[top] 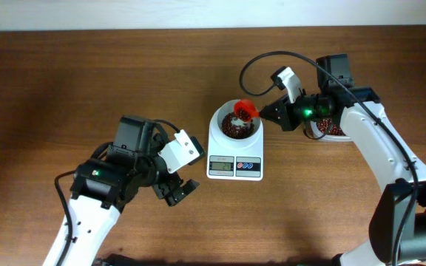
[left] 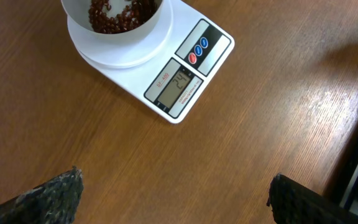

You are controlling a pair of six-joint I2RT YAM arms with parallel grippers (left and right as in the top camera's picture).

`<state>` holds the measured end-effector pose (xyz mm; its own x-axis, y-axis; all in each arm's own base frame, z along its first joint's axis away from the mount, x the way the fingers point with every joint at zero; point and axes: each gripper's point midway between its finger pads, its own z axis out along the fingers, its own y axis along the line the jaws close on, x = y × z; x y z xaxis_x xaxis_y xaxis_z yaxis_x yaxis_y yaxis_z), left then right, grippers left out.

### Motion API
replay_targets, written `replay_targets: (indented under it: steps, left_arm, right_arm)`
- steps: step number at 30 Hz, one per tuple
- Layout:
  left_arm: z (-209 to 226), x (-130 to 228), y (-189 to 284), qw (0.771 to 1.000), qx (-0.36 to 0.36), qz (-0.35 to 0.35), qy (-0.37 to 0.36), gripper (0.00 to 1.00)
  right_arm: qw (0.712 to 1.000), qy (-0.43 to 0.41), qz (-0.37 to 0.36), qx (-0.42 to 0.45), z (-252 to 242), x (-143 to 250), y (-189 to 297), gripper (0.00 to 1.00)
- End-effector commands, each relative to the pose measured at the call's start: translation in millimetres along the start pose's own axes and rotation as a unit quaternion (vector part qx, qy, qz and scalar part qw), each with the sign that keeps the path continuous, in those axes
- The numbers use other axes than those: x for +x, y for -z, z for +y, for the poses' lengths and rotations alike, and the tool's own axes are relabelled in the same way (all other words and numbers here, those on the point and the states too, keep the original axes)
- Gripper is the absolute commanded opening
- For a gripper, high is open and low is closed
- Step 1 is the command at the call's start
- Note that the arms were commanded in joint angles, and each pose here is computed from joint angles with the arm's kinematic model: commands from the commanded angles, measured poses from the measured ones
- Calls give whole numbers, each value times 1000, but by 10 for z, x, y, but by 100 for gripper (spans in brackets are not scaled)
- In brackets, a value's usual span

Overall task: Scoop and weigh 50g on scale
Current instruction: 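Carry the filled scoop over the white bowl and tilt to pour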

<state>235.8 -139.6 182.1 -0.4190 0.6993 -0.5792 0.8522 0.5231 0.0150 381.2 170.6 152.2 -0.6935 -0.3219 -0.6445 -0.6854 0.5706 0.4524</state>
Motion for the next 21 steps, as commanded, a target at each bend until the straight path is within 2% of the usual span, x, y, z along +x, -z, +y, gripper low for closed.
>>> replay_targets:
  steps: [1,2,3,4,5,7,8,9,10,12,13,15,16,17,18,19,20,21]
  left_arm:
    - [12,-57,44,1000,-2,-11,-7,99]
    - [12,-55,44,1000,-2,-11,-7,99]
    - [12,-57,44,1000,-2,-11,-7,99]
    - [13,-57,45,1000,-2,-11,-7,99]
    - [12,-57,44,1000,-2,-11,-7,99]
    - [12,-56,44,1000,-2,-11,-7,99]
    - [12,-57,44,1000,-2,-11,-7,99]
    - [11,-56,44,1000,-1,-11,-7,99]
    - [12,-57,45,1000,-2,-11,-7,99]
    - [12,-57,44,1000,-2,-11,-7,99]
    - [12,-57,44,1000,-2,-11,-7,99]
    - [12,-56,44,1000,-2,-11,-7,99]
    - [12,-57,44,1000,-2,-11,-7,99]
    - [13,-57,45,1000,-2,-11,-7,99]
    - [12,-56,44,1000,-2,-11,-7,99]
    - [12,-57,44,1000,-2,-11,-7,99]
    - [12,-57,45,1000,-2,-11,-7,99]
    - [12,-57,44,1000,-2,-11,-7,99]
  right_arm:
    - [1000,-13,5,18,-76,2,-42,4]
    - [1000,-25,1,1,-16,-6,-42,4]
    - [1000,5,-10,-24,70,-48,-39,4]
    - [999,-30,-2,16,-81,-28,-47,4]
    - [999,7,-11,-46,142,-39,-41,4]
    - [999,-35,10,20,-92,32,-53,4]
    - [1000,1,2,-11,16,7,-54,4]
    - [998,-48,14,41,-165,49,-50,4]
    - [1000,-15,3,-11,14,14,-55,4]
    - [1000,-23,5,2,-30,15,-54,4]
    - [999,11,-8,-38,107,-23,-51,4]
    - [1000,-17,-1,-4,-14,-14,-55,4]
    - [998,33,-14,-52,156,-39,-46,4]
    - [1000,0,3,5,-44,3,-56,4]
    - [1000,-11,9,2,-30,37,-55,4]
    - [999,36,4,-28,79,36,-53,4]
    - [1000,-4,18,20,-92,71,-53,4]
    - [998,37,-2,-45,145,18,-42,4]
